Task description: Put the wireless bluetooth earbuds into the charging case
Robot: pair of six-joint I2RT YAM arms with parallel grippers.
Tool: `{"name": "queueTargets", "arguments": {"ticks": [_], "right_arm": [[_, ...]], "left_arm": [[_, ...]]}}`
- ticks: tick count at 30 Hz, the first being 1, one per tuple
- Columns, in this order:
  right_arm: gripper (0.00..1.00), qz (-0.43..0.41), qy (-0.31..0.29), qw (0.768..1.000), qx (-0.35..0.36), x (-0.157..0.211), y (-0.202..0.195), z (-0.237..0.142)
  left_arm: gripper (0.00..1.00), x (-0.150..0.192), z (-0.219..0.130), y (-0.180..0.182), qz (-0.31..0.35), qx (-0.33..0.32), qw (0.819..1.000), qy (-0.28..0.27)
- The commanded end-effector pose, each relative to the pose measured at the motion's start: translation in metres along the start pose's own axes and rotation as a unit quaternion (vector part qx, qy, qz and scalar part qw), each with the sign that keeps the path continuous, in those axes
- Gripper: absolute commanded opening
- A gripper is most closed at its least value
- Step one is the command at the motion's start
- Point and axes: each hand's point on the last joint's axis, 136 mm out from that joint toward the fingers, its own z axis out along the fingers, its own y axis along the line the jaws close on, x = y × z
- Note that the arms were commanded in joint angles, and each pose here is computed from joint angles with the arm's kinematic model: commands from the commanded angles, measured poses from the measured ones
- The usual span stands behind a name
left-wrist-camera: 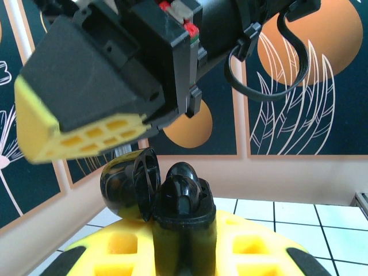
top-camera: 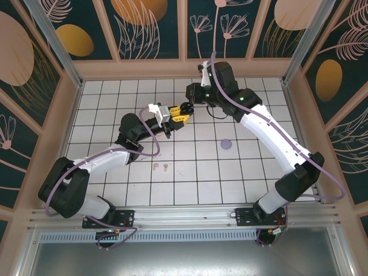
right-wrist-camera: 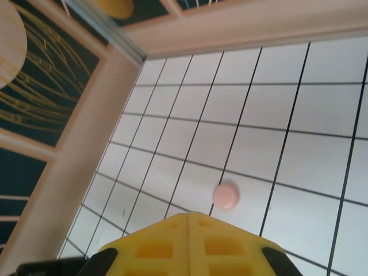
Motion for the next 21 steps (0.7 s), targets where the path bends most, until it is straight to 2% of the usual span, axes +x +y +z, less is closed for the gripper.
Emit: {"name": "queueTargets", "arguments": {"ticks": [1,6,8,11,15,18,21], "right_arm": [[0.04,-0.011,0.050,0.998,-0.028,0.028,0.011,-0.008],[0.00,-0.012,0.070,0.997,-0.041,0.064,0.017,-0.032],[0.00,0.002,0.038,0.999,-0.025,0.059,0.009,-0.049],[0.04,0.046,-0.054,0.997,0.038,0.030,-0.029,-0.078],[0.19,0.102,-0.135,0.979,0.112,0.022,-0.081,-0.105],[0.28,0.119,-0.133,0.974,0.141,0.043,-0.103,-0.099],[0.37,0.128,-0.122,0.970,0.169,0.063,-0.122,-0.094]], "left_arm": [[0.00,0.000,0.004,-0.001,0.008,0.009,1.000,0.000],[0.00,0.004,0.006,0.006,0.003,-0.008,1.000,0.004],[0.00,0.006,0.008,0.009,-0.005,-0.011,1.000,0.005],[0.00,0.012,0.009,0.012,-0.024,-0.016,1.000,0.006],[0.00,0.033,0.011,0.020,-0.072,-0.036,0.996,0.029],[0.00,0.061,0.018,0.025,-0.139,-0.056,0.987,0.062],[0.00,0.094,0.026,0.029,-0.228,-0.082,0.965,0.096]]}}
